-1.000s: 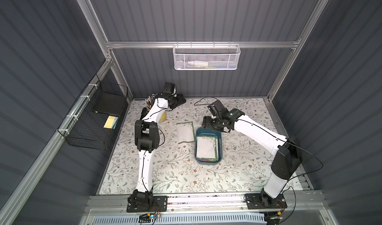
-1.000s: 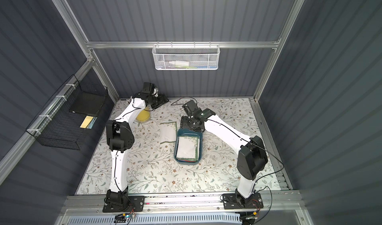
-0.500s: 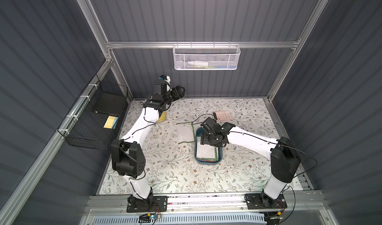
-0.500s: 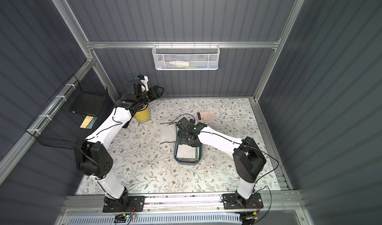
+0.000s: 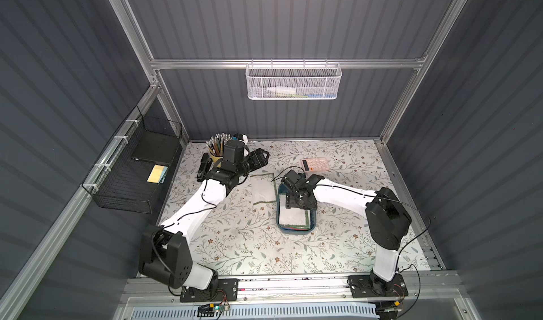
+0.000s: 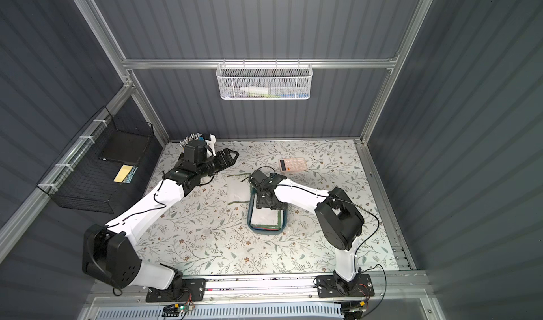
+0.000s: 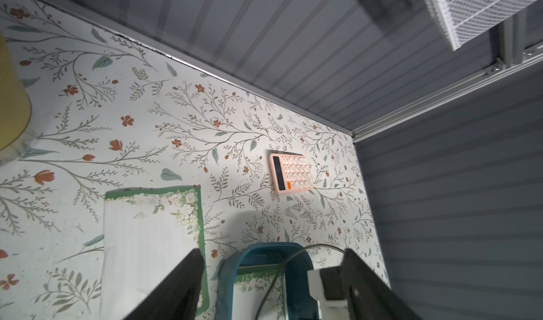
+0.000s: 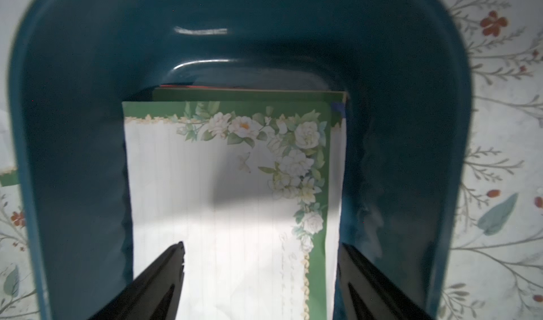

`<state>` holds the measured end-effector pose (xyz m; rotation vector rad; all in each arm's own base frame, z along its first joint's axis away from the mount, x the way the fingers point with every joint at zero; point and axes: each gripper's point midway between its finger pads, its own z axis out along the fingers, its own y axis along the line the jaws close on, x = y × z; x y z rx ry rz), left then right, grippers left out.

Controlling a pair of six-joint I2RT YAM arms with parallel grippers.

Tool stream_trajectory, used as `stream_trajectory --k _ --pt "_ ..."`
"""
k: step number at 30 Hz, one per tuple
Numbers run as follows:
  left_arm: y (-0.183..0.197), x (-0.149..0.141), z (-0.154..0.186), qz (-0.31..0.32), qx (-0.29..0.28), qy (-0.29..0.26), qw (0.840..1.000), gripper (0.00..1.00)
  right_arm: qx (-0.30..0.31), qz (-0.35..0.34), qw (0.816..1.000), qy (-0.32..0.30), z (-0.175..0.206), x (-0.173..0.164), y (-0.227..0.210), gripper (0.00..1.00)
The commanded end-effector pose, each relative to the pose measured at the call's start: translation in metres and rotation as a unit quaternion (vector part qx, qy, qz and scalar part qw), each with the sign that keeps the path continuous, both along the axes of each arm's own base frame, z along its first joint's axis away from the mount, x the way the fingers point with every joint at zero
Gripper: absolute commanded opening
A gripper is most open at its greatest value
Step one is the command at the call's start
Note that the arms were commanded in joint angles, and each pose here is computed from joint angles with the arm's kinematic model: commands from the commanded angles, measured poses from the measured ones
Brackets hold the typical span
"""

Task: Take out the stationery paper from the storage box
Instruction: Pick up the stationery paper from the storage box.

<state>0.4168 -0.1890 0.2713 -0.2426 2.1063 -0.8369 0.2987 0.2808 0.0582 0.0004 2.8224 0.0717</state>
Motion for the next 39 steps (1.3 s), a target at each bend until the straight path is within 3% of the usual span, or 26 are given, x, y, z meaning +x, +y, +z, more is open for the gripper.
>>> stream_trajectory --k 1,16,39 --pt "0.009 -0.012 0.008 0.009 0.01 -0.006 1.0 0.76 -0.031 -0.007 0.999 0.023 -0.019 -0.007 -0.014 0.86" --pt "0.015 -0.025 -0.017 0.01 0.026 0.016 0.999 0.76 -0.002 -0.014 0.998 0.059 -0.044 -0.018 -0.003 0.85" --pt "0.013 -0.02 -0.042 0.009 0.036 0.043 0.998 0.76 -0.015 -0.019 1.0 0.007 -0.004 -0.006 -0.012 0.47"
